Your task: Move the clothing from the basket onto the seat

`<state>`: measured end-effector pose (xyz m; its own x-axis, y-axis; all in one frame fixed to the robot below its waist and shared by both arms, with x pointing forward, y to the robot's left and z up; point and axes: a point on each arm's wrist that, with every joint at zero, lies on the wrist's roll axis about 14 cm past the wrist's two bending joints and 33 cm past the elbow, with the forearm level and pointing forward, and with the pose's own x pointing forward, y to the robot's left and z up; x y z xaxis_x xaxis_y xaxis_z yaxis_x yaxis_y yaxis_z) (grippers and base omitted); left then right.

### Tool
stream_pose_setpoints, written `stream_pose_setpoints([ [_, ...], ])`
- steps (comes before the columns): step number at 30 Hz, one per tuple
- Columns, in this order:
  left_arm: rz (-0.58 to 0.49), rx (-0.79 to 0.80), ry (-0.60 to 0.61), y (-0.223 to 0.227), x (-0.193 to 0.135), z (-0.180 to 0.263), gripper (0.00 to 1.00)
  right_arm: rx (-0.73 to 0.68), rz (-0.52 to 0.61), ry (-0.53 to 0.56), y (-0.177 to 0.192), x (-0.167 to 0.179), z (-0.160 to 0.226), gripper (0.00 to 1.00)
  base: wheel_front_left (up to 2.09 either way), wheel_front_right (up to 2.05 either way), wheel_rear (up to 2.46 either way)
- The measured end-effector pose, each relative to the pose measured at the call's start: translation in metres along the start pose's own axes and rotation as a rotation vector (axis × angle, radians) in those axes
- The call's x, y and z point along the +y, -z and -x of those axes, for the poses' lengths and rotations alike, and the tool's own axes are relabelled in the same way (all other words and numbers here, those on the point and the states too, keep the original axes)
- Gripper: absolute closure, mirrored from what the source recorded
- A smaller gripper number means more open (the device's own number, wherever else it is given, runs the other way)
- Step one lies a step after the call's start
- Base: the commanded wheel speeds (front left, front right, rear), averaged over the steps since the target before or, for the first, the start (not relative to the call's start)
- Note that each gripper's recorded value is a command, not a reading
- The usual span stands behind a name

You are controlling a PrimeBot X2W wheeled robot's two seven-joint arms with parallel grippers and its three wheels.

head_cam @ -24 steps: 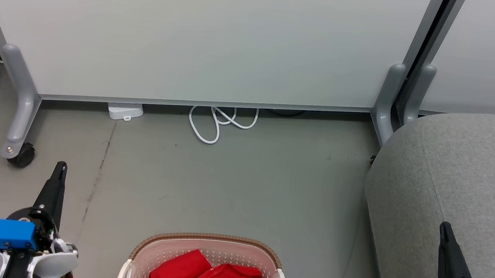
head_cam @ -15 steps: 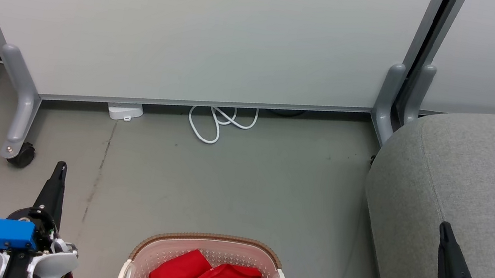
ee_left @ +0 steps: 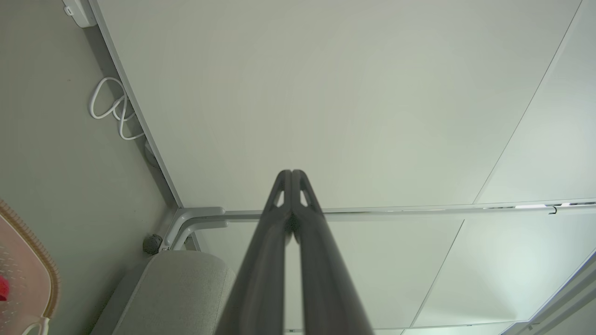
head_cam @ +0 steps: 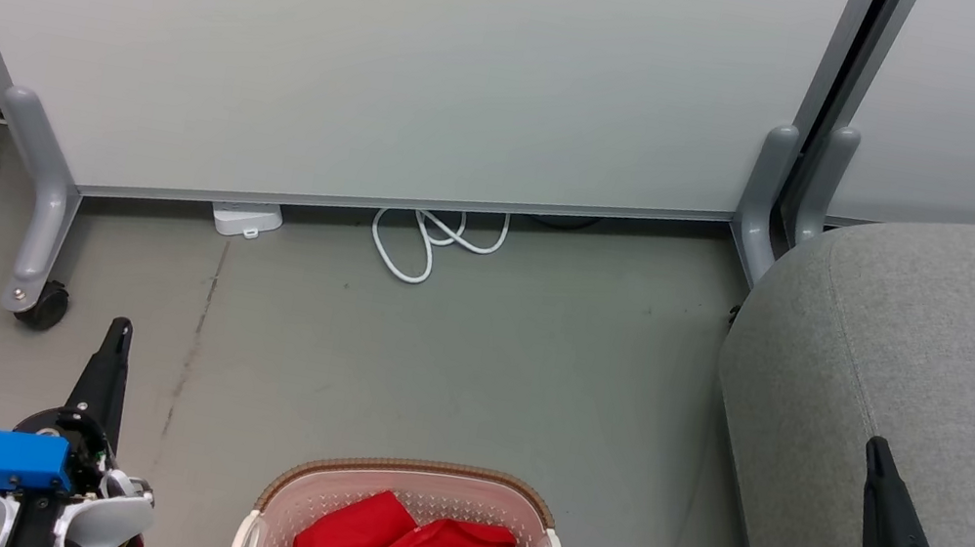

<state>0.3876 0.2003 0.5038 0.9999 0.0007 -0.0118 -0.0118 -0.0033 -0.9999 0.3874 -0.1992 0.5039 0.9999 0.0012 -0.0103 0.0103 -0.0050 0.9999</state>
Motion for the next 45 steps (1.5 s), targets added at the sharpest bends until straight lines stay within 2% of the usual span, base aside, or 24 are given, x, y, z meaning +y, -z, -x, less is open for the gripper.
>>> stream_pose_setpoints([
  [3, 0.0, 0.0, 0.0, 0.0, 0.0, 0.0, 1.0, 0.0, 0.0, 0.0, 0.0, 0.0, 0.0, 1.0, 0.0, 0.0, 0.0],
  [4, 0.0, 0.0, 0.0, 0.0, 0.0, 0.0, 0.0, 0.0, 0.0, 0.0, 0.0, 0.0, 0.0, 0.0, 0.0, 0.0, 0.0],
  [11, 0.014, -0.01, -0.111, 0.001, 0.038, 0.018, 0.0, -0.008, -0.011, 0.102, 0.001, -0.034, 0.015, 0.0, 0.0, 0.0, 0.0],
  [20, -0.055, -0.029, -0.106, 0.001, 0.035, 0.016, 0.0, -0.032, 0.061, 0.102, -0.001, -0.033, 0.014, 0.0, 0.0, 0.0, 0.0],
  [31, -0.246, -0.04, -0.075, 0.0, 0.022, 0.01, 0.0, -0.031, 0.234, 0.078, 0.002, -0.024, 0.01, 0.0, 0.0, 0.0, 0.0],
  [45, -0.556, -0.012, -0.051, 0.013, 0.01, 0.004, 0.0, 0.0, 0.518, 0.031, 0.015, -0.011, 0.005, 0.0, 0.0, 0.0, 0.0],
])
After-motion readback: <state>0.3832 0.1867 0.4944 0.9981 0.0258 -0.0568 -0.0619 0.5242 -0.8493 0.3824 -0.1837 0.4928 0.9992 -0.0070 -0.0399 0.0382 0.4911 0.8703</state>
